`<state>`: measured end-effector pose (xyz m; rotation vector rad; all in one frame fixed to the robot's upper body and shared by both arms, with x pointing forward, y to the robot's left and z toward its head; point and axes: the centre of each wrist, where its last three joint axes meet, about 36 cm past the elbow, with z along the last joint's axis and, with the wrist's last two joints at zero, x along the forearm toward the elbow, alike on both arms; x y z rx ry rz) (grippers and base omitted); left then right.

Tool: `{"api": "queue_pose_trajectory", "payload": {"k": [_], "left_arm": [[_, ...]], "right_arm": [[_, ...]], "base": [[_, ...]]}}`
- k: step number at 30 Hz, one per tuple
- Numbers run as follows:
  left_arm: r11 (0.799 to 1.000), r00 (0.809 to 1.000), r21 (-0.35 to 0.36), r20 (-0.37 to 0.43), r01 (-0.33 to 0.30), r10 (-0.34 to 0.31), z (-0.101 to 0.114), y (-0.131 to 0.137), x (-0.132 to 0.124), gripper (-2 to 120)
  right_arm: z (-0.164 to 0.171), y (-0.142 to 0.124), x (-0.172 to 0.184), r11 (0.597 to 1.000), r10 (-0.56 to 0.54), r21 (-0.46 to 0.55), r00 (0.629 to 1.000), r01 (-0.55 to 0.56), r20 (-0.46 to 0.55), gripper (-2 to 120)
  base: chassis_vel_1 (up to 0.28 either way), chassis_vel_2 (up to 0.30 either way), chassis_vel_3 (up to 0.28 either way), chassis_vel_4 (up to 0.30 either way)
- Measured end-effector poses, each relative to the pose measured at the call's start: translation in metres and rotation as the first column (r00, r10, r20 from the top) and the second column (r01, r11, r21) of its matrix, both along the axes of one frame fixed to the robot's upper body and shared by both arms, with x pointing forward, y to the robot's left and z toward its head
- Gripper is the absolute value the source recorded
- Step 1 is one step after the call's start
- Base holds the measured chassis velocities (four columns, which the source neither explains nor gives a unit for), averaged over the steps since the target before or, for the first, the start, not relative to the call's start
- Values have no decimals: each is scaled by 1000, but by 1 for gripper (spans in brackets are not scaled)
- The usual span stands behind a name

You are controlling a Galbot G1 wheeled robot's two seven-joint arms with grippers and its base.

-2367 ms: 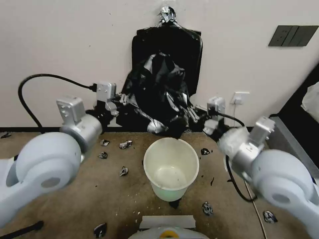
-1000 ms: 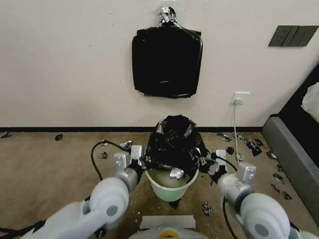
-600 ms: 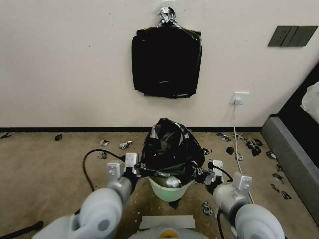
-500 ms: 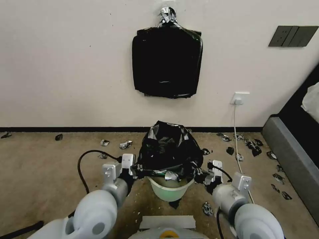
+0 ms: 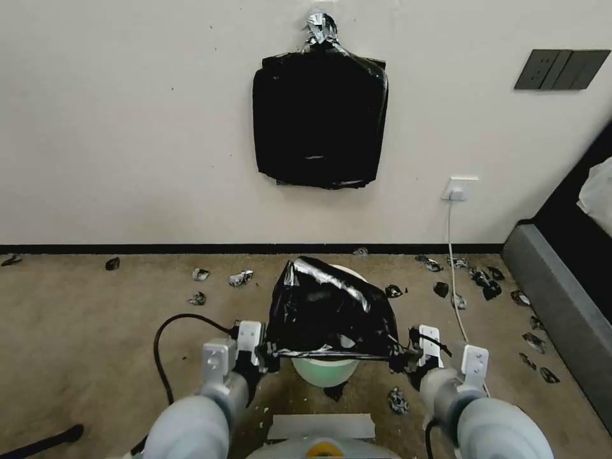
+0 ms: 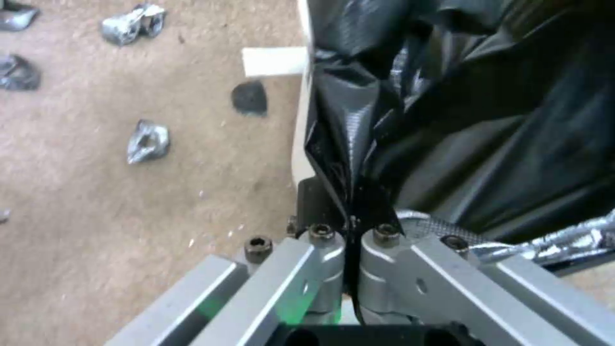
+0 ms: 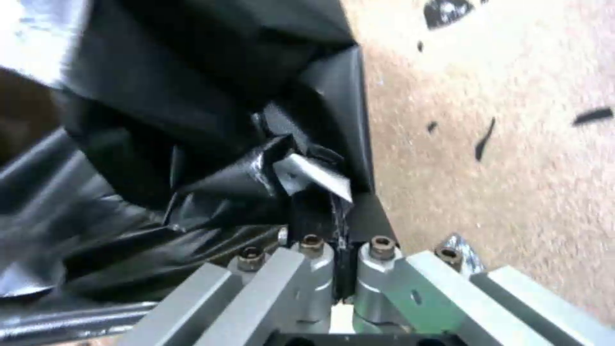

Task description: Place a trash bag onto the trash bin.

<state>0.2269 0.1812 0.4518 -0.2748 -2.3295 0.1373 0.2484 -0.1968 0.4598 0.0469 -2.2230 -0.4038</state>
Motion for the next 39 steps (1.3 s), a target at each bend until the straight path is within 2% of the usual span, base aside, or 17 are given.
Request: {"api": "queue_pose_trajectory", "payload": {"k": [6,18,28,33,34,35,38,39], "left_arm": [[1000,1000,22,-22,-2,2,-18,-2,-10,0],[998,1000,70,-18,-8,9,-39,4,11,0],[996,1000,84,-13,-12,13,-47,5,21,0],[998,1000,66,-3,-8,8,-37,4,19,1],[998,1000,64,-3,-5,5,-33,3,17,7],[998,1000,64,-3,-5,5,-33,3,17,7],[998,1000,61,-9,5,-4,-24,3,10,22],[998,1000,61,-9,5,-4,-24,3,10,22]], "right_arm": [[-5,1,2,1000,8,-11,999,-8,-40,0],[-27,-10,32,999,49,6,998,-49,-40,0],[-40,-15,40,996,89,-31,996,-89,-17,0],[-36,-16,34,994,99,-37,995,-99,-7,0],[-33,-17,31,994,101,-40,995,-101,-6,0],[-33,-17,31,994,101,-40,995,-101,-6,0],[-27,-18,18,992,115,-43,993,-115,-13,12],[-27,-18,18,992,115,-43,993,-115,-13,12]], "base": [[0,0,0,0],[0,0,0,0],[0,0,0,0],[0,0,0,0],[0,0,0,0],[0,0,0,0],[0,0,0,0],[0,0,0,0]]}}
